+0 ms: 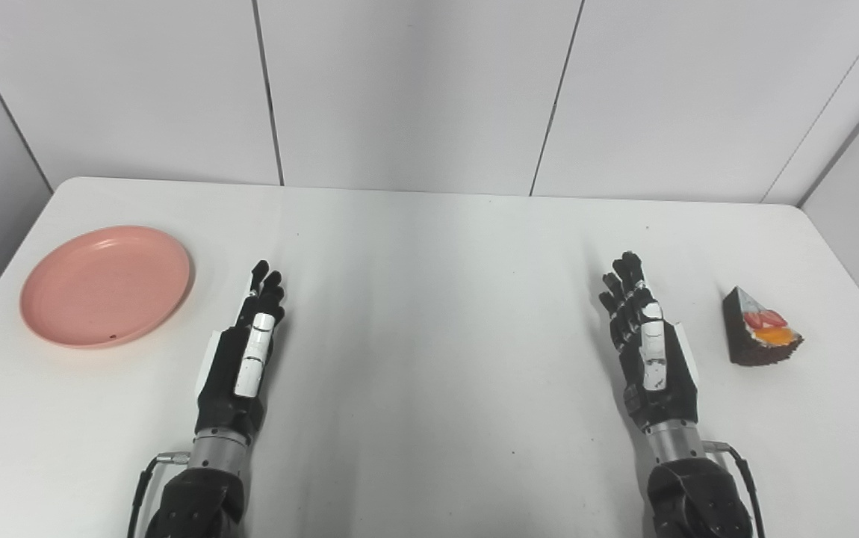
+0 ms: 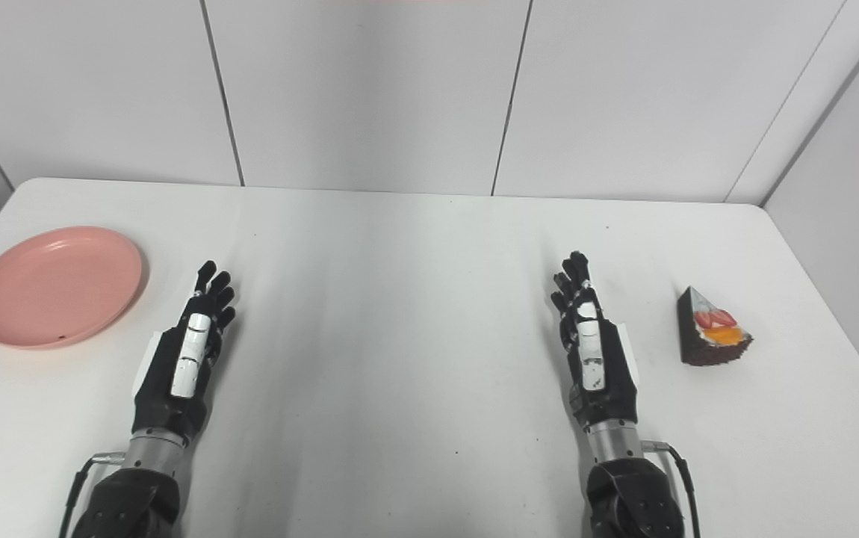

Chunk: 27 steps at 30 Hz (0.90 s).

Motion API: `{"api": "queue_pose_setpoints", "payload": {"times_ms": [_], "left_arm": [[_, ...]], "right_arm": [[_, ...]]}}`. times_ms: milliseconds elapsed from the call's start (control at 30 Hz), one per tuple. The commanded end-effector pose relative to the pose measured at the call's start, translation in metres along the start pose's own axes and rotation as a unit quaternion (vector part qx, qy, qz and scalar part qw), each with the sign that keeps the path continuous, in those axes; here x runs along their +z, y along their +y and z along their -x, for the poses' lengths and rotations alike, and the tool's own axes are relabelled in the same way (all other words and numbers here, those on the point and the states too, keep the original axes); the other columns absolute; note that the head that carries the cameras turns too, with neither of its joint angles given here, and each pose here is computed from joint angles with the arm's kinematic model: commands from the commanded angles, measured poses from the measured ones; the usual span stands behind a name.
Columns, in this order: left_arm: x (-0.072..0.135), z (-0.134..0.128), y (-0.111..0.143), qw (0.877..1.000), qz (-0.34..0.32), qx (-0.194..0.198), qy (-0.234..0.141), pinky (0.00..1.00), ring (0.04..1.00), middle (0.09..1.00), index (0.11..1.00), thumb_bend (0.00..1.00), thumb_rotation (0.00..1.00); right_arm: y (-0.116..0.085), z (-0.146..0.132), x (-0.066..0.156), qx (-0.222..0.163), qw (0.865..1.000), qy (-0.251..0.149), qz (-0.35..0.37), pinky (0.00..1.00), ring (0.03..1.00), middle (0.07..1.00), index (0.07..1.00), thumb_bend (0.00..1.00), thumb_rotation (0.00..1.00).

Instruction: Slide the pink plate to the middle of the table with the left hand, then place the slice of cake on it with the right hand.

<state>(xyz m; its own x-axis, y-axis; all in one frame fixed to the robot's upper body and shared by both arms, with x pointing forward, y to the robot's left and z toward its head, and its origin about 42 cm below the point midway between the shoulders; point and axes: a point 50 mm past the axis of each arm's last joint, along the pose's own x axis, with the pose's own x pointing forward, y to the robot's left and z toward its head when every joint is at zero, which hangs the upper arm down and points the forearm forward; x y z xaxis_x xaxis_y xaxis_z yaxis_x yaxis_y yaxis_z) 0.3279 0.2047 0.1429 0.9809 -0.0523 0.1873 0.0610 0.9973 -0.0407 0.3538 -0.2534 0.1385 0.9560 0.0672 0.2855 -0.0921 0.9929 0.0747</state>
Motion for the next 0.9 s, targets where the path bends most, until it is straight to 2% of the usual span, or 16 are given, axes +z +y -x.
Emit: {"api": "queue_pose_setpoints", "payload": {"times_ms": [0, 200, 633, 867], "left_arm": [[0.010, -0.005, -0.002, 0.999, -0.005, -0.007, -0.035, 1.00, 1.000, 1.000, 1.000, 0.77, 0.94], [0.010, -0.005, -0.003, 0.999, -0.002, -0.012, -0.031, 1.00, 1.000, 1.000, 1.000, 0.78, 0.92], [0.007, -0.007, -0.006, 0.999, -0.011, -0.017, -0.028, 1.00, 1.000, 1.000, 1.000, 0.81, 0.92], [0.007, -0.007, -0.004, 1.000, -0.007, -0.017, -0.022, 1.00, 1.000, 1.000, 1.000, 0.78, 0.92]], "right_arm": [[0.002, 0.009, -0.007, -0.013, 1.000, 0.013, 0.001, 1.00, 0.998, 0.996, 0.983, 0.85, 0.99], [0.002, 0.011, -0.004, -0.037, 0.999, 0.028, -0.005, 1.00, 0.995, 0.987, 0.973, 0.83, 1.00], [-0.004, 0.023, 0.000, -0.037, 0.998, 0.044, -0.026, 1.00, 1.000, 1.000, 0.996, 0.82, 1.00], [-0.003, 0.022, -0.002, -0.033, 0.998, 0.043, -0.013, 0.99, 0.986, 0.981, 0.972, 0.86, 1.00]]}}
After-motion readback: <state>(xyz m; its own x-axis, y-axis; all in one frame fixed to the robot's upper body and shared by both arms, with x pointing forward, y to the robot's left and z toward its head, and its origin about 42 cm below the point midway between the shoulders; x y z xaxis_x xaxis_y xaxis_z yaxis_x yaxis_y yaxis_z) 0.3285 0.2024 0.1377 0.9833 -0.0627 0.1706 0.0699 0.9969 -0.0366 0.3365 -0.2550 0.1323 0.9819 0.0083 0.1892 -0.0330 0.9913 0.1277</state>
